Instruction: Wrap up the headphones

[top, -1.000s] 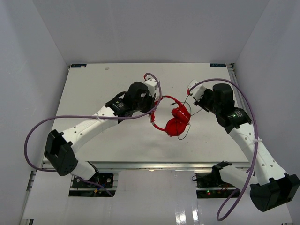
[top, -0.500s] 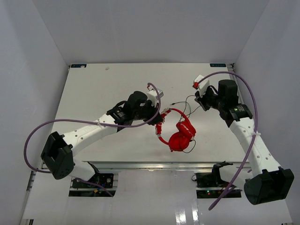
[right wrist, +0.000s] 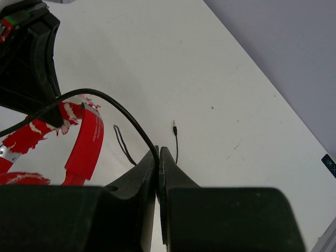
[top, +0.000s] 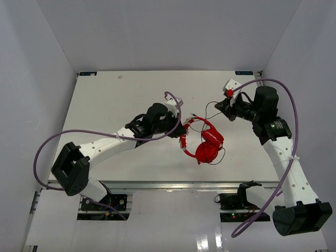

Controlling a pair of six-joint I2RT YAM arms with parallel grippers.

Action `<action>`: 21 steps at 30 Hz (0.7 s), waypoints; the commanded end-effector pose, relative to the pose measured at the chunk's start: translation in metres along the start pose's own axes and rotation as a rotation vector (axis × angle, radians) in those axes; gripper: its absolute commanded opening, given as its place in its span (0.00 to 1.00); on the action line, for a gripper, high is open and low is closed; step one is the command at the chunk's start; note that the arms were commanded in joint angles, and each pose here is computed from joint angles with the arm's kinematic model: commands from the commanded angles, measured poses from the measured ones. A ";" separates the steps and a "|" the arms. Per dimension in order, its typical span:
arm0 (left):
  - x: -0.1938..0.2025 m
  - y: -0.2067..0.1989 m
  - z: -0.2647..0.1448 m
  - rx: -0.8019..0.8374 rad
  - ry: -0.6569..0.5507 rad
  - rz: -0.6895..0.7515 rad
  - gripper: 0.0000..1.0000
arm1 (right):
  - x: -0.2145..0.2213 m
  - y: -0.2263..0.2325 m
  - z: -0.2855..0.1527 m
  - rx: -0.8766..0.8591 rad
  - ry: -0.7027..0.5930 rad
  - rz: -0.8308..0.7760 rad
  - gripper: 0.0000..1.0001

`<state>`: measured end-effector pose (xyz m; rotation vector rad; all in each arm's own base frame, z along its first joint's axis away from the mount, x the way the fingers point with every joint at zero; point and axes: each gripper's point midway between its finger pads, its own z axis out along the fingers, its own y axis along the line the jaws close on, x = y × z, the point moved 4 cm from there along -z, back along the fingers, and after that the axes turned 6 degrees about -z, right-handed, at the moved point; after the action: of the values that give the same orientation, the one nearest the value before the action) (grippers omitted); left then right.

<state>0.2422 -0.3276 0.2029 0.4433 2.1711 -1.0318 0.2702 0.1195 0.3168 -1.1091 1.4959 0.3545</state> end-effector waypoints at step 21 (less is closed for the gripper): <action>-0.040 -0.080 0.036 0.233 -0.069 -0.018 0.00 | 0.030 -0.026 -0.003 0.249 0.118 -0.127 0.08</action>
<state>0.2580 -0.3892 0.1928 0.4179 2.2113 -1.1161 0.2789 0.1067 0.3003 -1.1189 1.4975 0.1463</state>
